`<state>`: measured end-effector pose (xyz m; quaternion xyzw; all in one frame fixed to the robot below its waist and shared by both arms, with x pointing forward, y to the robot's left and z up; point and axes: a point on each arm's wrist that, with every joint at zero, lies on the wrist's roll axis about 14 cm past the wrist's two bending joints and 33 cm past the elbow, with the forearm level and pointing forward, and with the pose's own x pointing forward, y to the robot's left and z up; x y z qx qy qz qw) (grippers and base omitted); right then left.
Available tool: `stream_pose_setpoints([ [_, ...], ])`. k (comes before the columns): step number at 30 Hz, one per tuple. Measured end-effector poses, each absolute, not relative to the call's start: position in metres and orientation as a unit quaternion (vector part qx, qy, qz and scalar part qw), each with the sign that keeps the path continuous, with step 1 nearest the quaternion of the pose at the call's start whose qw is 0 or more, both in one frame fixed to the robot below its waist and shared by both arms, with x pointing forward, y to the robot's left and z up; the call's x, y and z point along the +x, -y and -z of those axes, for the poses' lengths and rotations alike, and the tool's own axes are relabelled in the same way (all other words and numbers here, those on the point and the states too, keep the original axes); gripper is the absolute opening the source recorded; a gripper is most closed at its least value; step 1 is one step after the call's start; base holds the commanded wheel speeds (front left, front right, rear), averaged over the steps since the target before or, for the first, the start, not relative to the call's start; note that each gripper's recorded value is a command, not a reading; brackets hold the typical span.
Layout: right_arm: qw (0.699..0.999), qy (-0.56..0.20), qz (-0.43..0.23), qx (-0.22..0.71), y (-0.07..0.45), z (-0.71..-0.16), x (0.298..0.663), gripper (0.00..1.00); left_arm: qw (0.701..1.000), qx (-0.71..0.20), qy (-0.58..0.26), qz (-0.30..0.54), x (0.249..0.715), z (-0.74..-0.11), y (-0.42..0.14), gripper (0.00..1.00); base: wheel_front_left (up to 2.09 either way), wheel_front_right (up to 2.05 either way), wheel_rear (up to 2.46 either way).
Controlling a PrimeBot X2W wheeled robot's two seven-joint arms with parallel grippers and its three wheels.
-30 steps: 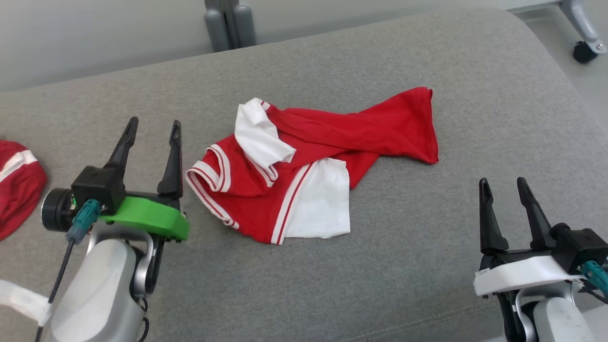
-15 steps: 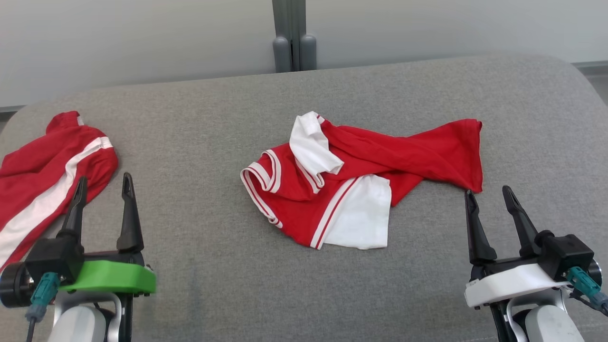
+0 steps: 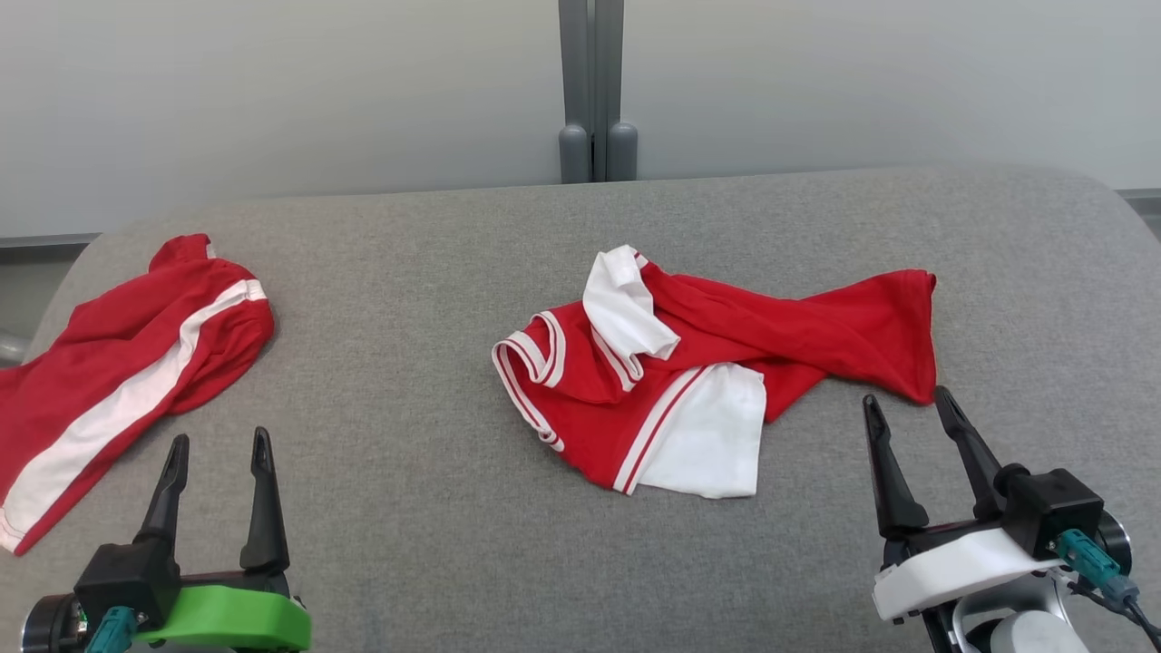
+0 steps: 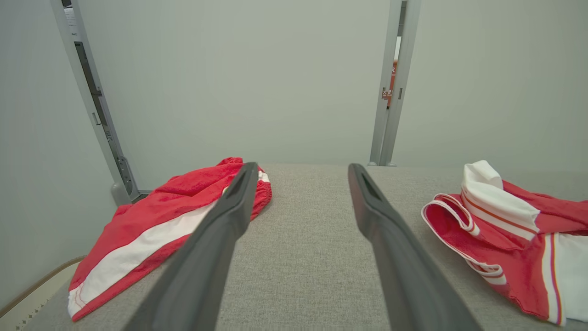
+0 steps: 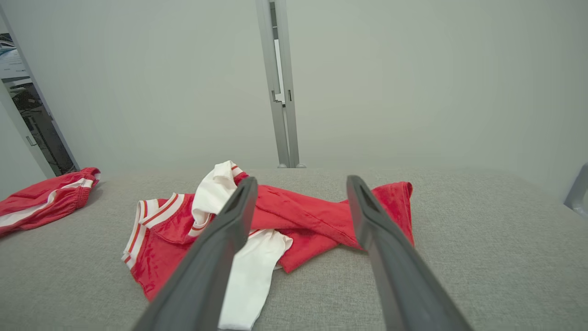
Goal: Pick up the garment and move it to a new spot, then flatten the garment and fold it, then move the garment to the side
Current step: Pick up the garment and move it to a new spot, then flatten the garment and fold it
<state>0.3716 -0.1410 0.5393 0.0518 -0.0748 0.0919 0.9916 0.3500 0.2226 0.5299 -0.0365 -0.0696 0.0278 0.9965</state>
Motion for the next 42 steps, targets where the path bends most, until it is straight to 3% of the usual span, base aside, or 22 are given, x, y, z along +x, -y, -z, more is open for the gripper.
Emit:
stream_pose_setpoints([
  [42,0.994,0.043,-0.093,0.043,0.141,-0.525,0.358,1.00,0.998,-0.053,0.030,-0.021,0.341,-0.502,-0.212,1.00,0.00,0.00,0.00],
])
